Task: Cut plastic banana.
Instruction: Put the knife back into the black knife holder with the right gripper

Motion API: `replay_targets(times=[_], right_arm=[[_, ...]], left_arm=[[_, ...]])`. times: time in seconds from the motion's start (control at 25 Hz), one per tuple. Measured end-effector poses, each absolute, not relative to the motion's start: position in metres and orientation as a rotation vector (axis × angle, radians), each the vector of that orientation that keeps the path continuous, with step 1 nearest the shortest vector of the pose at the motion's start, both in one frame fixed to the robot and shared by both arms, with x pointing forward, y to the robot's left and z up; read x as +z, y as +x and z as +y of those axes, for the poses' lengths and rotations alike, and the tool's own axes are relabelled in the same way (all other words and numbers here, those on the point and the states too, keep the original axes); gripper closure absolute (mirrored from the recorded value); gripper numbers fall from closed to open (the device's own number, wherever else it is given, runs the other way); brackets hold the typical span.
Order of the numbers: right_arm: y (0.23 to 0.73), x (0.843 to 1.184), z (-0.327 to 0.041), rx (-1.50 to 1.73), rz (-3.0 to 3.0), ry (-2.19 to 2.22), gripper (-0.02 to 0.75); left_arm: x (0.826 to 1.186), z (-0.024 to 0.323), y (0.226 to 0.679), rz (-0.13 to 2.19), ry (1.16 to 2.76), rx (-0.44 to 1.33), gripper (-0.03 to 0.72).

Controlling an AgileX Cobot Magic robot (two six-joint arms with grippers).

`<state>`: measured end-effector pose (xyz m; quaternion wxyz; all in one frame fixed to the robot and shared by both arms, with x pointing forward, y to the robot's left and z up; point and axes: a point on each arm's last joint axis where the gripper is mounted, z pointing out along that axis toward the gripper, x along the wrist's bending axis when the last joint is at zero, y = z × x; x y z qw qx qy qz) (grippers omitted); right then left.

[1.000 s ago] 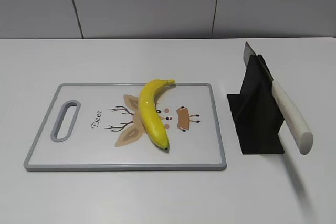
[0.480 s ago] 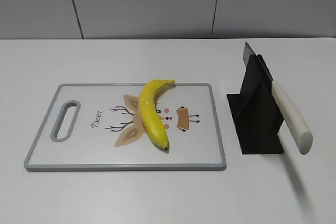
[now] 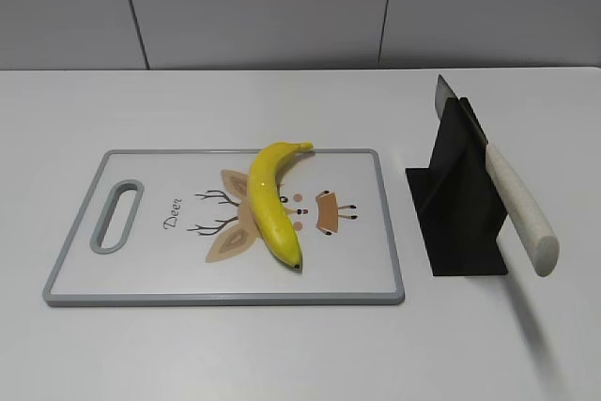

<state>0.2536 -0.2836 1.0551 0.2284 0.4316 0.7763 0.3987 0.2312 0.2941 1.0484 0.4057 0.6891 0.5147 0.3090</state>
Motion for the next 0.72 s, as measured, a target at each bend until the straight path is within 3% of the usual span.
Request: replay_targets(times=[0.72], right_arm=[[0.230, 1.056, -0.296, 1.245, 1.980, 1.129, 0.216]], left_arm=[[1.048, 0.295, 0.231, 1.299, 1.739, 0.786, 0.111]])
